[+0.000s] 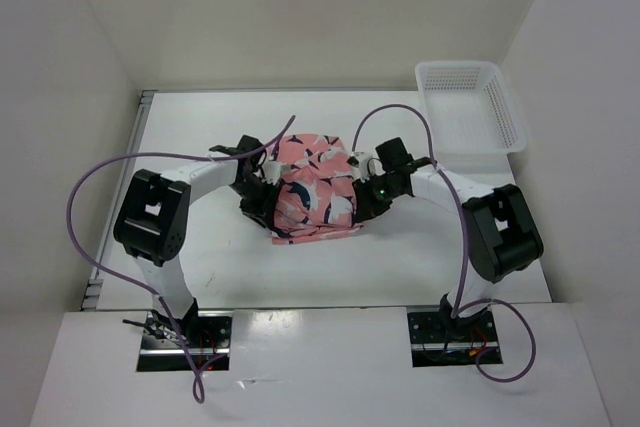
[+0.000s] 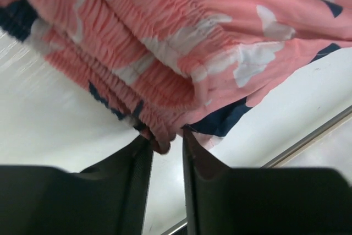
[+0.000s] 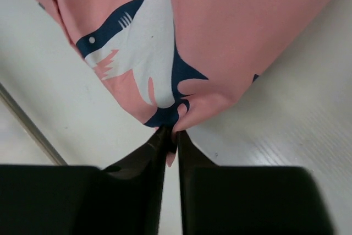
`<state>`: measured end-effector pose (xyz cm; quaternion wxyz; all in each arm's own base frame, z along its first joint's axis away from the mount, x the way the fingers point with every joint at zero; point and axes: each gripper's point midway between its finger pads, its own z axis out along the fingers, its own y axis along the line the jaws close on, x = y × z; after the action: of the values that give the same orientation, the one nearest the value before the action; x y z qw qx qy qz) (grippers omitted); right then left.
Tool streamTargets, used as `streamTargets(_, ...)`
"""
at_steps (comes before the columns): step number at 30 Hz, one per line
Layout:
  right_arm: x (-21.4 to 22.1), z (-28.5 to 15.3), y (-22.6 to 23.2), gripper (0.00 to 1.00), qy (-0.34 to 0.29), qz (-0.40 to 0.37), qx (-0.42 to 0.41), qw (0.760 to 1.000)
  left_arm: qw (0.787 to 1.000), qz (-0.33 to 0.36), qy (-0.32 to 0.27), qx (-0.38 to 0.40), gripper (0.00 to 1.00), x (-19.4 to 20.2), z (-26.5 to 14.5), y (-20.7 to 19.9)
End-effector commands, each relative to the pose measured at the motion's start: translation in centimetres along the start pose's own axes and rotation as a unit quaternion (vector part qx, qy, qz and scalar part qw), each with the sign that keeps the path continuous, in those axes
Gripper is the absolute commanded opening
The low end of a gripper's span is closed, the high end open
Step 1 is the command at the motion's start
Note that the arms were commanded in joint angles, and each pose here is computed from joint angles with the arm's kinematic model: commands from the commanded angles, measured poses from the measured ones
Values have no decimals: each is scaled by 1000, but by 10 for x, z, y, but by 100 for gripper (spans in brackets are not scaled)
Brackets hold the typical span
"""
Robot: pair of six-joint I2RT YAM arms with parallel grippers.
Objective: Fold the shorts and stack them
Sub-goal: Fold the shorts
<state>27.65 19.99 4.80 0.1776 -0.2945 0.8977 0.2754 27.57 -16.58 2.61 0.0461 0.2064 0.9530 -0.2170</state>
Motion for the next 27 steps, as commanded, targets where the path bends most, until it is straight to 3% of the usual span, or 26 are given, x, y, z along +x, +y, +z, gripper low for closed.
streamTargets(1, -11, -16, 27, 20, -19, -20, -34, 999, 1000, 8, -12, -22, 37, 1, -16, 0)
streamTargets(5, -13, -26, 38, 49, -26, -10, -49, 998, 998, 13, -24, -49, 43, -1, -23, 7)
streamTargets(12, -9, -40, 58, 63, -32, 3, -80, 996, 996, 16, -34, -86, 47, 2, -33, 16)
streamTargets(14, -22, -41, 46, 65, -56, -6, -43, 998, 993, 14, -48, -103, 48, -1, -42, 22)
streamTargets(15, -26, -40, 36, 61, -68, -1, -13, 998, 993, 14, -60, -105, 48, -7, -51, 21)
streamTargets(16, -33, -42, 7, 48, -81, 9, 70, 994, 990, 6, -80, -114, 48, -15, -63, 28)
streamTargets(19, -39, -42, -51, 24, -97, 21, 216, 971, 983, -9, -129, -127, 52, -31, -94, 39)
streamTargets(22, -35, -38, -82, 17, -86, 18, 284, 955, 972, -37, -180, -146, 54, -40, -128, 61)
streamTargets(27, -11, -18, -94, 15, -49, 27, 288, 956, 959, -76, -223, -160, 58, -33, -159, 85)
